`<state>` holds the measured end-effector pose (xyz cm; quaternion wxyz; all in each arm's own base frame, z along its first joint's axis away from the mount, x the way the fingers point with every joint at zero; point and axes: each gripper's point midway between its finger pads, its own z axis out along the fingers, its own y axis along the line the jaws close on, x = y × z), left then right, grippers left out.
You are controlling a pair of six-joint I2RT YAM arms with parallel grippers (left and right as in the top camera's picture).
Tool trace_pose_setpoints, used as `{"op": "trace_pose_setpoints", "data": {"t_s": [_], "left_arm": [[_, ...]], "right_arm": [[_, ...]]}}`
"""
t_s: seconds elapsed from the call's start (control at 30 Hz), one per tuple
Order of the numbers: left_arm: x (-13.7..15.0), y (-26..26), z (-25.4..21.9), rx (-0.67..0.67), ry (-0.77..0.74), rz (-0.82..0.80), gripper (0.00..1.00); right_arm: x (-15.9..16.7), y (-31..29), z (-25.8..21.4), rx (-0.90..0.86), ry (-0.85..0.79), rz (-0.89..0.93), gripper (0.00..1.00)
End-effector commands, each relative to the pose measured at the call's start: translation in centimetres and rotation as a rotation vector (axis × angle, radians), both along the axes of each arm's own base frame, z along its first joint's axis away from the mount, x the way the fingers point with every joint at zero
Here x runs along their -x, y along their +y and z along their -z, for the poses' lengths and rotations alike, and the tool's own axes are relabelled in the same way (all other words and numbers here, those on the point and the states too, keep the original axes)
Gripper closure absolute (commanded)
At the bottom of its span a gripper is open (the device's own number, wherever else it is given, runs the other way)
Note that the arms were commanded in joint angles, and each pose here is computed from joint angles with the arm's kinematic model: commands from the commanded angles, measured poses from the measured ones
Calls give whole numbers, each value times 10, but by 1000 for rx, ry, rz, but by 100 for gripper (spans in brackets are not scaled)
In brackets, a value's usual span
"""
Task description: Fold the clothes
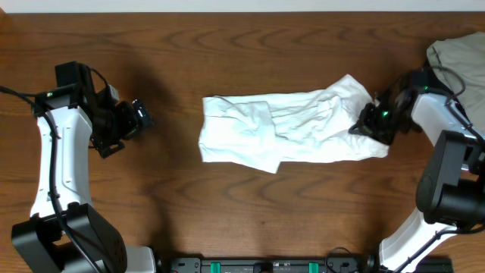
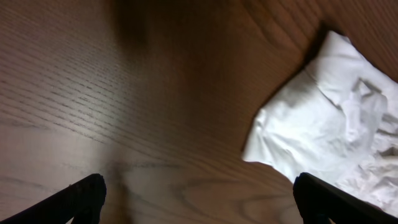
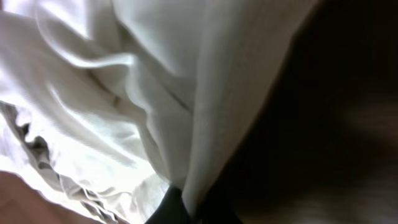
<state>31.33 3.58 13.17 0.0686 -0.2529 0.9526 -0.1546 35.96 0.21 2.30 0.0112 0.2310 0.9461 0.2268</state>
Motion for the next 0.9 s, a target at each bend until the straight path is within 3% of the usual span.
{"op": "trace_pose_setpoints", "data": {"t_s": [0.0,0.23,0.43,0.87], "left_arm": [[-3,0,-4,7,-10,-6,2],[-3,0,-4,7,-10,-6,2],[-3,0,-4,7,-10,-6,2],[-3,0,-4,7,-10,-6,2]], "right_arm": [[-20,-22,-35,157,-88,-61,99],[-35,5,-78,167,-119,-140,99],[-38,59,-85,203,-141,-238,99],[-15,229,-94,151,-264,-431,99]]}}
